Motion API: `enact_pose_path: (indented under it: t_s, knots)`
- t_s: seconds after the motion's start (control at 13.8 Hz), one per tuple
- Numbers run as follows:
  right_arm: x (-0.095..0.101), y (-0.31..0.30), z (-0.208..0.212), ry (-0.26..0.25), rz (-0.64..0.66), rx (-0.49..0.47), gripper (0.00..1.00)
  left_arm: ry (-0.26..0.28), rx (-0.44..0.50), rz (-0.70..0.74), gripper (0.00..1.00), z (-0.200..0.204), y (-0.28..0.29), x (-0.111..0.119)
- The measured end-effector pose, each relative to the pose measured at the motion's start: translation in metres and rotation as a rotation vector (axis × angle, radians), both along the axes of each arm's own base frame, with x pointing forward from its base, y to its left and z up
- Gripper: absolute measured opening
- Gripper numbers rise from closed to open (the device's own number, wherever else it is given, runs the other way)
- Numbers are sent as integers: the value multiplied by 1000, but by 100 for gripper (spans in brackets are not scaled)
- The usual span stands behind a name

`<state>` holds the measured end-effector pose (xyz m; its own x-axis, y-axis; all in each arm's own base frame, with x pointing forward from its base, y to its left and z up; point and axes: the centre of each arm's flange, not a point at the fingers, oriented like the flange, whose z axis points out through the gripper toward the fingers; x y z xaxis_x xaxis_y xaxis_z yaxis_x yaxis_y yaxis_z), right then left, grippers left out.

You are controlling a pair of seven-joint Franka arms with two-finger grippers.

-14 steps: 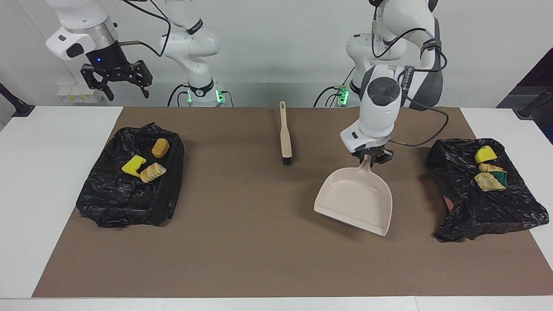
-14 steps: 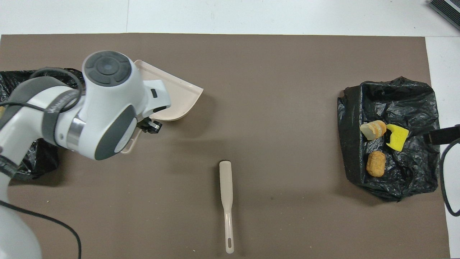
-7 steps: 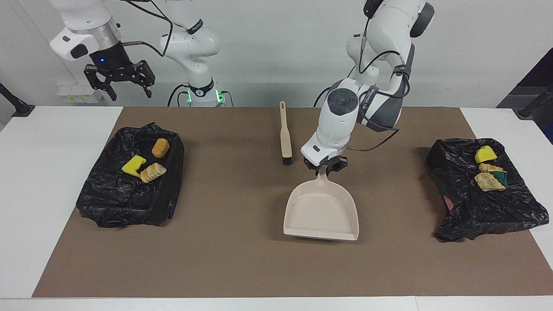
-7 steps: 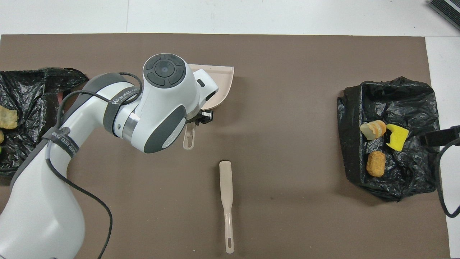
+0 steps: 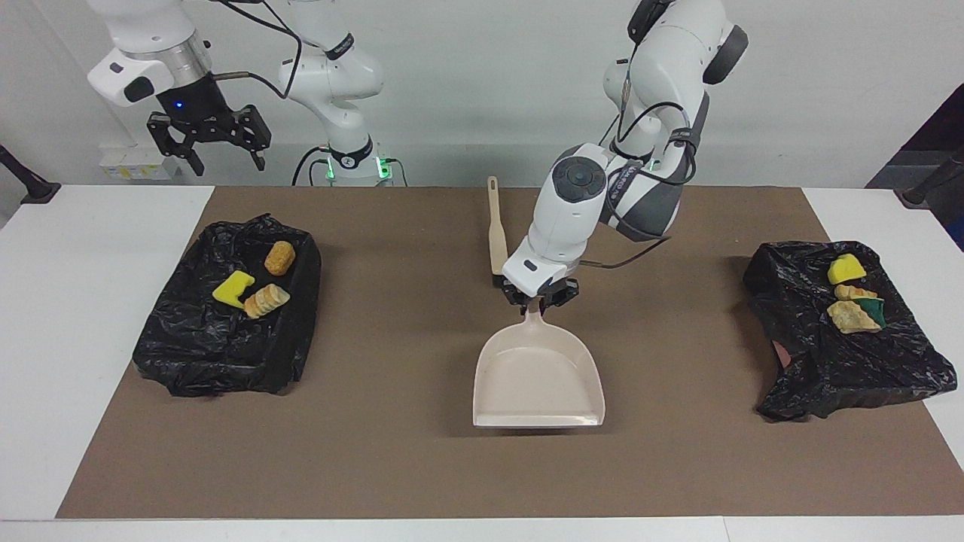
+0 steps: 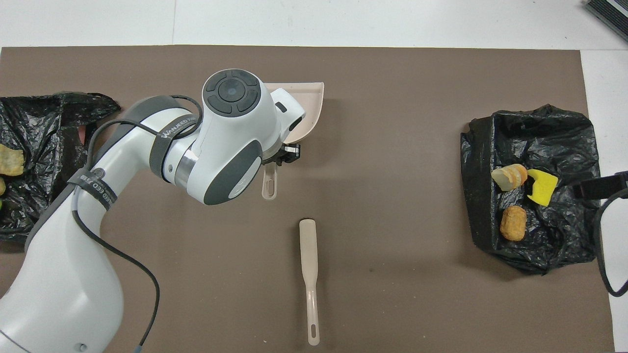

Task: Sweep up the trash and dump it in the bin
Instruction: 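Bring the empty dustpan back above the brush with the left gripper, then lower the dustpan onto the mat and withdraw the left gripper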

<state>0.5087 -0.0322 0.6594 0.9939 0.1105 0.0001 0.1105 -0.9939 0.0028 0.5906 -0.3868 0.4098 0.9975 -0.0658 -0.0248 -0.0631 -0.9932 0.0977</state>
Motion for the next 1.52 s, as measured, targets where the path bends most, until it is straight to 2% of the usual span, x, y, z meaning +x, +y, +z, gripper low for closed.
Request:
enact_pose_path:
  t_s: [0.29, 0.73, 0.87, 1.16, 1.23, 1.52]
  knots:
    - [0, 0, 0, 0, 0, 0, 100, 33, 11, -26, 32, -39, -32, -6]
    - [0, 0, 0, 0, 0, 0, 100, 57, 38, 19, 32, -51, -44, -16]
    - [0, 0, 0, 0, 0, 0, 100, 57, 38, 18, 46, -51, -46, -17]
    - [0, 0, 0, 0, 0, 0, 100, 34, 52, 25, 96, -38, -42, -16]
    - [0, 0, 0, 0, 0, 0, 100, 15, 67, 32, 100, -23, -33, -16]
    - [0, 1, 0, 0, 1, 0, 100, -83, 161, 14, 100, 44, 34, -26]
